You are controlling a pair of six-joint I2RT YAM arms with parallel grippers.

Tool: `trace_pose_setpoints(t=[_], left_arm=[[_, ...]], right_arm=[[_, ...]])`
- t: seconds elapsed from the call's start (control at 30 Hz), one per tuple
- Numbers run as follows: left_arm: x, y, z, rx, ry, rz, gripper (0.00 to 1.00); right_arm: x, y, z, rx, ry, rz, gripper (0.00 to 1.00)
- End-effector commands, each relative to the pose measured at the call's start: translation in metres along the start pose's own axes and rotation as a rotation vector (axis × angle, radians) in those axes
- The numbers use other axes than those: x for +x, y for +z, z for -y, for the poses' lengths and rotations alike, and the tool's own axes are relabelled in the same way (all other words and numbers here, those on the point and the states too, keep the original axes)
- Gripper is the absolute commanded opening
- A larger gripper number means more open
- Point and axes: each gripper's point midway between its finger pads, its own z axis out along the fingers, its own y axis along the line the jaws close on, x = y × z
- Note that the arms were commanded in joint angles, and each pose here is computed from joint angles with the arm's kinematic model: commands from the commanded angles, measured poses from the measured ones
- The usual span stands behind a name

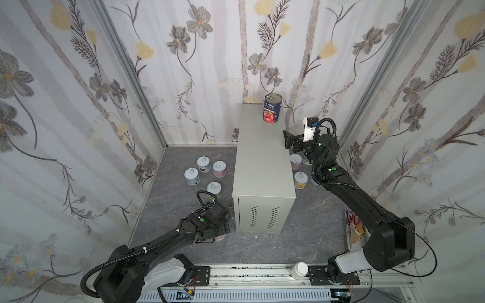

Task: Place and organize the canned foods onto the counter
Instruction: 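Lift the pink can with the left gripper while the right gripper withdraws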

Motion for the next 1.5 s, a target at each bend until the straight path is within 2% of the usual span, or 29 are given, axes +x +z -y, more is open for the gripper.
trace_pose_setpoints(t=[0.0,0.13,0.33,0.5,0.6,0.73,1.03,1.23,1.47], left_arm=[[-0.002,0.003,-0.009,-0.037,-0.032,0.026,0.83],[0.0,0.009,-0.011,-0.033,-0.04,0.027,0.67],[-0.001,0.009,-0.012,-0.037,-0.041,0.034,0.57],[-0.015,-0.009,-0.009,-0.052,-0.032,0.072,0.49],[-0.027,-0.028,-0.01,-0.072,-0.06,0.095,0.48],[-0.061,-0.065,-0.012,-0.133,-0.04,0.184,0.48],[-0.148,-0.142,0.013,-0.053,-0.073,0.389,0.49],[-0.203,-0.197,0.028,-0.103,0.028,0.515,0.49],[-0.242,-0.24,0.051,-0.111,0.146,0.608,0.48]], right_arm=[[0.01,0.001,0.009,0.023,0.001,-0.03,1.0],[0.009,0.002,0.009,0.011,0.018,-0.024,1.0],[0.014,0.0,0.016,0.024,0.014,-0.037,1.0],[0.014,-0.002,0.023,0.023,0.042,-0.031,1.0],[0.002,-0.003,0.024,-0.023,0.089,-0.001,0.98],[-0.015,-0.002,0.021,-0.06,0.099,0.026,0.95],[-0.034,-0.003,0.01,-0.123,0.095,0.042,0.91],[-0.04,-0.011,0.007,-0.133,0.083,0.056,0.92],[-0.06,-0.02,0.003,-0.151,0.1,0.103,0.89]])
